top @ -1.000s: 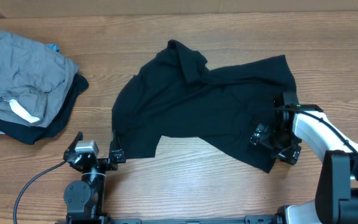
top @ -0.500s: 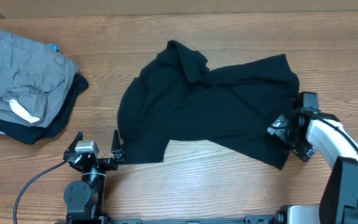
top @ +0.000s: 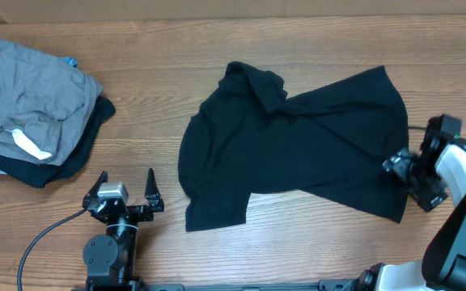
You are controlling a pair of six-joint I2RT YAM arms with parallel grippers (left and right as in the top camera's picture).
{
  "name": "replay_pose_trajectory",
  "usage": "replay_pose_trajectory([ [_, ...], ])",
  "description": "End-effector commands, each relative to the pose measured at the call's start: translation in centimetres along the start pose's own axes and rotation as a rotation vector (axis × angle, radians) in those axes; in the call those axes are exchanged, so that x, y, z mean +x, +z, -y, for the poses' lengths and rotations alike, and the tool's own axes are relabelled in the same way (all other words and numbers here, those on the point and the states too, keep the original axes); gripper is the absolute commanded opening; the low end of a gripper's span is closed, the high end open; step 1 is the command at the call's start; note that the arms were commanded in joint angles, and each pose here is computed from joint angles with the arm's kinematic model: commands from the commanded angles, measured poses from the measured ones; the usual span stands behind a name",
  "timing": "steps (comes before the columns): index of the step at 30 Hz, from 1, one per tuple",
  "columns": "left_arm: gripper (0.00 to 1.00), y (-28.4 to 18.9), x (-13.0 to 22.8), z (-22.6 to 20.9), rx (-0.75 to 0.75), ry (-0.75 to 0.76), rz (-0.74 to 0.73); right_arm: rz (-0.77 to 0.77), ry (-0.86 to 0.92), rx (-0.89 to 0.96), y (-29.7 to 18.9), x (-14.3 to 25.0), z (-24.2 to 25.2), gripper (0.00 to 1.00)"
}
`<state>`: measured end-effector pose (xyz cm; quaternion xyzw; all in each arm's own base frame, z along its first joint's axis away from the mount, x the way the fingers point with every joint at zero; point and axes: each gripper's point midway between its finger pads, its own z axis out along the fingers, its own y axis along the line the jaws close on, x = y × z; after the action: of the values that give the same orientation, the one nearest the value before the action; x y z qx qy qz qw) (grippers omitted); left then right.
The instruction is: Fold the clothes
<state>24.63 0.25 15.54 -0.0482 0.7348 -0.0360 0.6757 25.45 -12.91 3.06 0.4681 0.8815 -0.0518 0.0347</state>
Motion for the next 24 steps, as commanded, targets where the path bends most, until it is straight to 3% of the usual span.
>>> replay_pose_trajectory([
  [1, 1.00, 0.0, 0.0, 0.3, 0.014, 0.023, 0.006, 0.008, -0.117, -0.179, -3.0, -1.1, -4.6, 1.00],
  [6, 1.00, 0.0, -0.6, 0.2, 0.010, 0.023, 0.032, -0.012, -0.255, -0.333, -4.3, 0.6, -9.0, 1.00],
  [10, 1.00, -1.2, -3.9, 5.6, 0.312, 0.078, 0.164, -0.027, -0.326, -0.331, -4.5, 2.2, -10.1, 0.89],
  [12, 1.00, -1.7, -4.8, 6.3, 0.352, 0.076, 0.182, -0.031, -0.352, -0.333, -4.6, 2.9, -10.7, 0.72],
  [15, 1.00, -2.7, -7.3, 6.9, 0.371, 0.072, 0.163, -0.032, -0.397, -0.330, -4.7, 4.0, -11.5, 0.25],
  [17, 1.00, -3.0, -9.6, 7.2, 0.368, 0.092, 0.152, -0.036, -0.417, -0.329, -4.7, 4.5, -11.8, 0.11],
  [19, 1.00, -2.7, -11.6, 7.6, 0.375, 0.108, 0.130, -0.030, -0.427, -0.305, -4.4, 4.8, -11.6, 0.04],
  [21, 1.00, -1.3, -13.6, 8.7, 0.423, 0.111, 0.041, -0.023, -0.428, -0.272, -3.9, 4.8, -11.1, 0.04],
  [24, 1.00, 3.4, -14.0, 9.8, 0.452, 0.060, -0.234, -0.022, -0.429, -0.268, -3.7, 4.8, -11.0, 0.04],
])
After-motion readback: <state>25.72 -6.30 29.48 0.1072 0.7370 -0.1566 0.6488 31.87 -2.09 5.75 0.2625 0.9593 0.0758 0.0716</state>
